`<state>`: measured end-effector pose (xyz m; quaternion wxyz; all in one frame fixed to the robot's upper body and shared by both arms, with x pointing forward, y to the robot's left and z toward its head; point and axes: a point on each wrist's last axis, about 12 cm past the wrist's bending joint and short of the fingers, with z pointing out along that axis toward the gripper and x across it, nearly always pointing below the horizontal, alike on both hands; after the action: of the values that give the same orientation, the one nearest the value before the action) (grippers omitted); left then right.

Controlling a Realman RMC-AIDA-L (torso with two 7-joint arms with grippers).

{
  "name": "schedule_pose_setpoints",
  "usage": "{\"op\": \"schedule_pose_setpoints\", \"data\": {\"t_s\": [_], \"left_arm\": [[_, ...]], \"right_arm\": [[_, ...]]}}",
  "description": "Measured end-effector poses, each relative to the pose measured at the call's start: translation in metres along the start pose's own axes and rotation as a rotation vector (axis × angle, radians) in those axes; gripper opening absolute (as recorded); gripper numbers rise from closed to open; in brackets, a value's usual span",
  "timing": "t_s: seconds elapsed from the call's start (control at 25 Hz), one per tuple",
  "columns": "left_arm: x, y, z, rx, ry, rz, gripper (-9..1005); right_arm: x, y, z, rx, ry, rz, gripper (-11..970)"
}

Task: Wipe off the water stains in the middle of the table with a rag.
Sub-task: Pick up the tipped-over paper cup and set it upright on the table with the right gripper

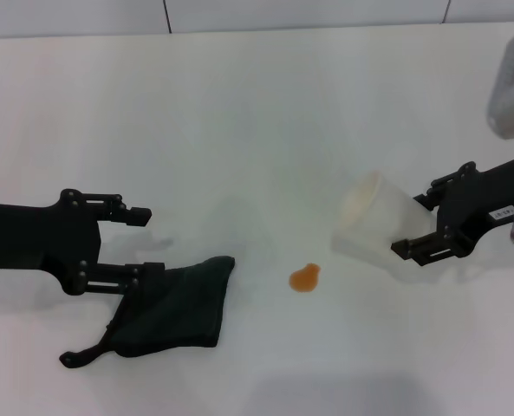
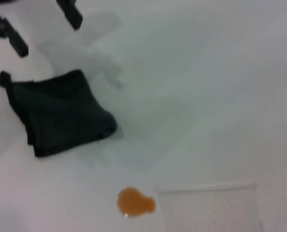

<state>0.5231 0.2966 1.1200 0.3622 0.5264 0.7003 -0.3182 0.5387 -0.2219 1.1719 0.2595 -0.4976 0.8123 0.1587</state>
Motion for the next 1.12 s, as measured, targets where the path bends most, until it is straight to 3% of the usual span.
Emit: {"op": "schedule_pose_setpoints", "data": {"t_s": [0.32,1.12], "left_arm": [[0.006,-0.003,0.001,-0.021,-0.002,0.003,697],[0.014,-0.008,0.004,-0.028,-0.005,0.006,692]], "right_arm": [[0.023,-0.005,-0.003,0.012,-0.174,0.030,659],[0.070,-0.018,0.018,-0.034,-0.489,0.091,661]]}}
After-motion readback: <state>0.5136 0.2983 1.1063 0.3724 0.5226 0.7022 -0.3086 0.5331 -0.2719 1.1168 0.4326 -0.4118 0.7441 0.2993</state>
